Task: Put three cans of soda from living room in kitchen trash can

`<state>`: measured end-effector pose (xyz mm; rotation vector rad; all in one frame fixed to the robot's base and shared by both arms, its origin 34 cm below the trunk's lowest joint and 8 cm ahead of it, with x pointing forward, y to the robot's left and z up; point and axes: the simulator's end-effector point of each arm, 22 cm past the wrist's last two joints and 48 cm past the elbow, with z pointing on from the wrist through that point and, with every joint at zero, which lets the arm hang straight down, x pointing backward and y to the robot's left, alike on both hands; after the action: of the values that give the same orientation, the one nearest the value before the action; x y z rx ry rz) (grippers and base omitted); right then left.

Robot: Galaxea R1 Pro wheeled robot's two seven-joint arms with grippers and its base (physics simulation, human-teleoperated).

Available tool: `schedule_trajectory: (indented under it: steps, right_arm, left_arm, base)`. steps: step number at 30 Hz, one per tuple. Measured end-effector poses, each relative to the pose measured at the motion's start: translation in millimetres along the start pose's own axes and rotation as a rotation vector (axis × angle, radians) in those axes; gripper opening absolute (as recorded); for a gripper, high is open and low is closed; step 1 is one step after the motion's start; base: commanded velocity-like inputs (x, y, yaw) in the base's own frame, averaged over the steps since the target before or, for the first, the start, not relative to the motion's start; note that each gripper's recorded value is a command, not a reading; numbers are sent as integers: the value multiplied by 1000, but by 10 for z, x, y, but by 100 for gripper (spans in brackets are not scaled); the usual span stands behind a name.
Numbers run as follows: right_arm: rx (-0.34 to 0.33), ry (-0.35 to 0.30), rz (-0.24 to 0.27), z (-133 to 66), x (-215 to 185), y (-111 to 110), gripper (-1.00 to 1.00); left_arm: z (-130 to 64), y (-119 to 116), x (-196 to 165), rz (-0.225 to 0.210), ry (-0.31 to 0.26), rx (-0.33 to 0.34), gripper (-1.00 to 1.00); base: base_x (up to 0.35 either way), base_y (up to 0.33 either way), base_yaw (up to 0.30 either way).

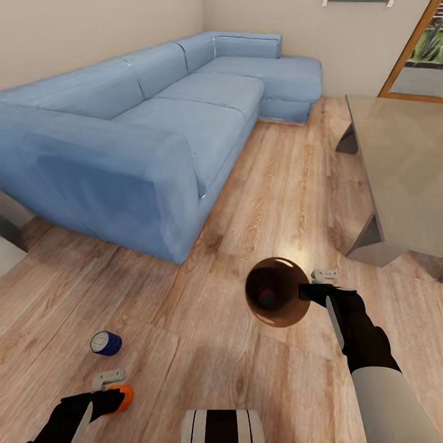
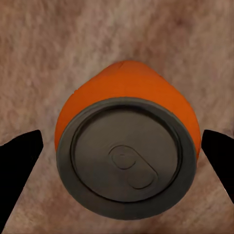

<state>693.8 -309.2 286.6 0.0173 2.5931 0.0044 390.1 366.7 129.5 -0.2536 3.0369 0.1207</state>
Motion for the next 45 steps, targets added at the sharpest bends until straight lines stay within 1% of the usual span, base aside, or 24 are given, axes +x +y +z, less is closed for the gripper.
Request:
schedule_trajectory:
  steps: [4, 8, 15, 45]
  right_arm:
    - [-12, 0, -12, 4, -4, 68, -100]
    - [-7, 1, -21, 5, 1, 66, -100]
    - [-9, 1, -21, 6, 2, 72, -100]
    - [-17, -120, -20, -555, -590, 124, -100]
  left_arm:
    - [0, 4, 1, 0, 0, 0, -100]
    - [-1, 7, -2, -1, 0, 0, -100]
    - [0, 2, -7, 0, -1, -1, -100]
    - [-394, -52, -454, -5, -114, 20, -100]
  base:
    - [0, 0, 0]
    - [0, 0, 0]
    - [0, 0, 0]
    - [0, 0, 0]
